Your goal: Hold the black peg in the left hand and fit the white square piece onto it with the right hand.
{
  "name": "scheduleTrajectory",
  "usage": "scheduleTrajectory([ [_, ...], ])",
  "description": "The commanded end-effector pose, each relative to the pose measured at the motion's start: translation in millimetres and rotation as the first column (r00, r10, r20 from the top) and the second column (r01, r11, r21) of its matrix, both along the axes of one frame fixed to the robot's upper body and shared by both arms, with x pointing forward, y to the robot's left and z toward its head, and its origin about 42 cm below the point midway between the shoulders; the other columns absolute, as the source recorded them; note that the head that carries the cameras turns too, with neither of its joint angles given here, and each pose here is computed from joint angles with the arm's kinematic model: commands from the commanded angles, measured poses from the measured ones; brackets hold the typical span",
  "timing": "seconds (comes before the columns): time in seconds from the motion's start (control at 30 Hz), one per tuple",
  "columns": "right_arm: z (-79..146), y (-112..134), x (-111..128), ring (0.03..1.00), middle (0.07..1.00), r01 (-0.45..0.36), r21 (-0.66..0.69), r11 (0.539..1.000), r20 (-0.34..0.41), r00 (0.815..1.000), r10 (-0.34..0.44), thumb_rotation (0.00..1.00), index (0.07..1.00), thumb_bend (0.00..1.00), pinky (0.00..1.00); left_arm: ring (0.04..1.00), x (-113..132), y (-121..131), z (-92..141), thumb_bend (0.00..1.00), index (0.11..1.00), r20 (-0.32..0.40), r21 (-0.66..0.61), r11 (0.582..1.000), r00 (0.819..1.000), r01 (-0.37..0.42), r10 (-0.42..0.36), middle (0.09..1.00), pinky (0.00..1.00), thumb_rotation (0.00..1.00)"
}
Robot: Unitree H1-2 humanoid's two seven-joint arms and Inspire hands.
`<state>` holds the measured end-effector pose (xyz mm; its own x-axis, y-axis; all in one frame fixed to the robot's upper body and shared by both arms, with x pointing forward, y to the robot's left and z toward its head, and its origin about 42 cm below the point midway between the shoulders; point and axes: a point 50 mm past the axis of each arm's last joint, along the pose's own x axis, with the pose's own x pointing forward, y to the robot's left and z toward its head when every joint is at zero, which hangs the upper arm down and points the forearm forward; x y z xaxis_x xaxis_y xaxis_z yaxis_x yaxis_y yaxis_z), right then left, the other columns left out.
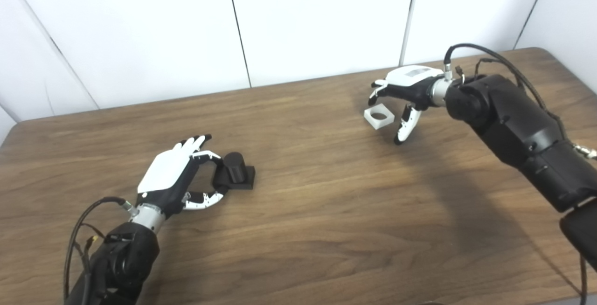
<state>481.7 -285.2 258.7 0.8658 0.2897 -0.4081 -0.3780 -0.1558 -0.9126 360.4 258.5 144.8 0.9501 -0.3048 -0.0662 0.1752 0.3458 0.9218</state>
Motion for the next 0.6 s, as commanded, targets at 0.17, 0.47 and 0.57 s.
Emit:
scheduleTrajectory([
  [0.17,16.2,3.8,9.1,0.999,0.983,-0.010,0.019,1.000,0.074,0.997,0.009,0.16,0.843,0.73,0.99,1.000,-7.0,19.4,-11.7,0.71,0.653,-0.051,0.074,0.996,0.997,-0.054,0.058,0.987,1.00,0.15],
  [0.47,10.2,3.1,14.3,0.994,0.971,0.008,0.007,1.000,0.080,0.997,-0.008,0.14,0.829,0.72,0.98,1.000,-10.0,20.5,-14.8,0.72,0.653,-0.054,0.075,0.996,0.997,-0.054,0.058,0.989,1.00,0.17],
  [0.57,4.9,1.8,14.9,0.989,0.964,0.005,0.015,1.000,0.087,0.996,-0.006,0.12,0.810,0.71,0.98,1.000,-10.7,20.8,-13.9,0.71,0.656,-0.061,0.078,0.995,0.996,-0.056,0.061,0.992,1.00,0.17],
])
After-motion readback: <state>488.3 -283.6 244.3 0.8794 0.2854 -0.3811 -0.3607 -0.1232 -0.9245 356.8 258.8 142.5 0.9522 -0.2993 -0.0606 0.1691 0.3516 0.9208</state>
